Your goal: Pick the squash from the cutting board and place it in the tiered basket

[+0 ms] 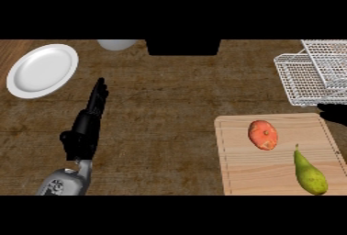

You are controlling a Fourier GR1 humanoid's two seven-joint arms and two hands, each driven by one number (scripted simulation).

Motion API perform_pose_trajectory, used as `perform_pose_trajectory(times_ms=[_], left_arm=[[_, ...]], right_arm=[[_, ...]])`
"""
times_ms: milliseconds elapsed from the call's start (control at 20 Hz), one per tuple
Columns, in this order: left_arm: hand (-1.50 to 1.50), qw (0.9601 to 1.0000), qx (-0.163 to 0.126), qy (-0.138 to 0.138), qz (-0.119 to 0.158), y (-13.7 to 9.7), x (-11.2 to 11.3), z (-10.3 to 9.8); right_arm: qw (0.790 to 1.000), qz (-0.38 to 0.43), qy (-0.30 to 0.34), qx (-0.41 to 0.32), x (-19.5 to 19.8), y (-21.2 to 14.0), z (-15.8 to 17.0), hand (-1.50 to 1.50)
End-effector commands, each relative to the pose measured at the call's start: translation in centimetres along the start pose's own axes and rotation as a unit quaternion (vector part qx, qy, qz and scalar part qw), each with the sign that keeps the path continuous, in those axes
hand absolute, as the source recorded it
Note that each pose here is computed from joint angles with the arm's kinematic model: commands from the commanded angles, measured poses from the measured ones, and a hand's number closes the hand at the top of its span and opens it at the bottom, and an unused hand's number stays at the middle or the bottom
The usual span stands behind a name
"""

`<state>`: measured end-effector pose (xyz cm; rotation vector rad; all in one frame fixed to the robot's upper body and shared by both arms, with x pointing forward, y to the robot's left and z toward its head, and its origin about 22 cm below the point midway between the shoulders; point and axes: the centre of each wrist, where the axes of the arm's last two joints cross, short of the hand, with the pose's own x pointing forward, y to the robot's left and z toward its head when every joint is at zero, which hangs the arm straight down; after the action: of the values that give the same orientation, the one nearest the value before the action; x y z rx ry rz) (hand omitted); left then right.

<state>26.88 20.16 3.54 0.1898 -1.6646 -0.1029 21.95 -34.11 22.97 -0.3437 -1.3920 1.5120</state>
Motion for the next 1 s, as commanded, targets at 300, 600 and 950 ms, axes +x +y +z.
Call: perform_pose_trajectory(times_ms=[300, 600, 950], left_arm=[[0.00, 1.0000, -0.007, -0.003, -0.005, -1.1, -1.4, 0.5], [0.00, 1.0000, -0.003, -0.004, -0.005, 1.1, -0.7, -0.2], [0.00, 1.0000, -0.007, 0.005, 0.000, 1.1, 0.0, -1.2]], right_arm=[[0.998, 0.058, 0.038, 0.007, -1.1, 0.7, -1.9, -1.50], [0.997, 0.080, 0.021, 0.012, -2.4, 0.9, -0.9, -1.50], [0.992, 0.127, 0.003, -0.006, -0.8, 3.2, -1.8, -1.50]])
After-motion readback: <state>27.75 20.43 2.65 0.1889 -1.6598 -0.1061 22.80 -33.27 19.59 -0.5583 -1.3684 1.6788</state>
